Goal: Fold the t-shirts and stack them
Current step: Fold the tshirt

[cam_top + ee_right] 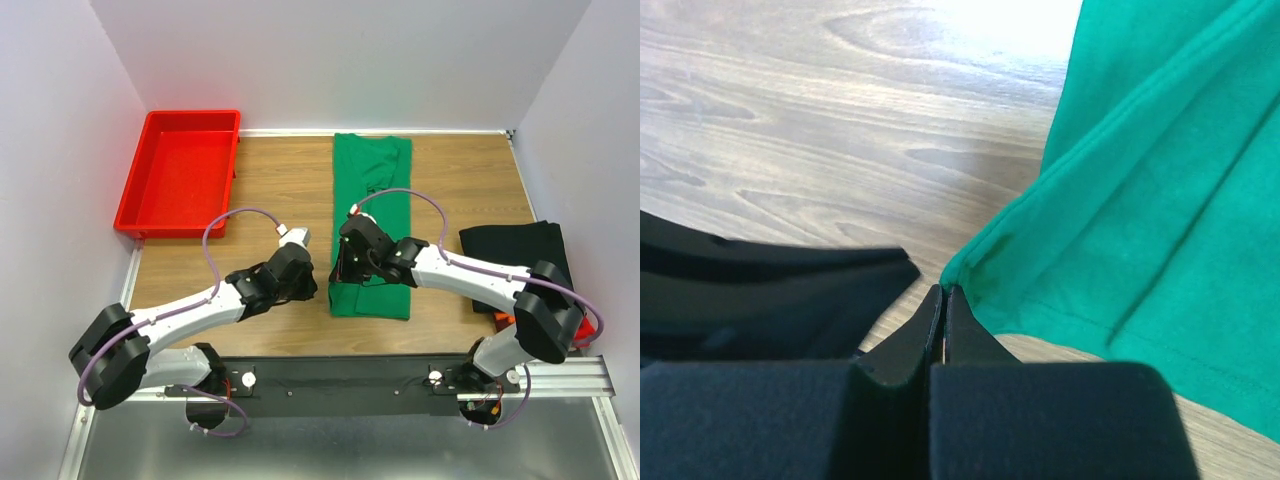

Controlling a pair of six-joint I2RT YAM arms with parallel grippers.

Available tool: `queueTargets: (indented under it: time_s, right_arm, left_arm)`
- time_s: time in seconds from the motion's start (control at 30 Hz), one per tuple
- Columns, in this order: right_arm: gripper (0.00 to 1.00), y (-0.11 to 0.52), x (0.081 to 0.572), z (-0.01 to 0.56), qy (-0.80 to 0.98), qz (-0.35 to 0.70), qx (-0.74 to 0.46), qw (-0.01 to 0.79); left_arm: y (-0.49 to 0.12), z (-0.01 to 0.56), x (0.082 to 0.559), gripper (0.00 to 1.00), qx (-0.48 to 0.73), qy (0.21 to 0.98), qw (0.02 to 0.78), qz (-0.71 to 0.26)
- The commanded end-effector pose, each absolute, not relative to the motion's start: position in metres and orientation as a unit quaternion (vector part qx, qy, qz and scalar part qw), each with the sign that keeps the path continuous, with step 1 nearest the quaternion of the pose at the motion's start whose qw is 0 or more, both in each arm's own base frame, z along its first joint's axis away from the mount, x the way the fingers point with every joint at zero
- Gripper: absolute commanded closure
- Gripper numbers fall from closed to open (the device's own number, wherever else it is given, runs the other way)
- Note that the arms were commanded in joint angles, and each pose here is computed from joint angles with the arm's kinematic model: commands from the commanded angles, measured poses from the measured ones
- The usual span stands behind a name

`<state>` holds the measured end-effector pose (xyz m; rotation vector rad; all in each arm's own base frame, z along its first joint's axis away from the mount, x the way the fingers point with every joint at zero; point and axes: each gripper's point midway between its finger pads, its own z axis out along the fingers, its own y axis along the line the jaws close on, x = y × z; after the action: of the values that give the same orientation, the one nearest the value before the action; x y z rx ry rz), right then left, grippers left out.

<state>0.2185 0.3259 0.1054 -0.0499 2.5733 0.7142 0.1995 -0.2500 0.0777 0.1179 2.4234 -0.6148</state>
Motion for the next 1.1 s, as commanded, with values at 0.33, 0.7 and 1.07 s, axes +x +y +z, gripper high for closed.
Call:
queueTargets:
  time_s: [0.33,0.7,1.07]
  right_arm:
    - [0.98,0.315,0.198,0.116,0.931,0.274,-0.009,0.242]
    - [0.98,0.295,0.187,0.093,0.94,0.252,0.006,0.232]
    - [0.98,0.259,0.168,0.045,0.959,0.193,0.017,0.207]
  left_arm:
    - [-0.24,0.07,0.205,0.84,0.045,0.924,0.315,-0.213]
    - [-0.244,0.066,0.205,0.85,0.058,0.925,0.309,-0.212]
    - [-0.25,0.062,0.203,0.85,0.07,0.925,0.301,-0.222]
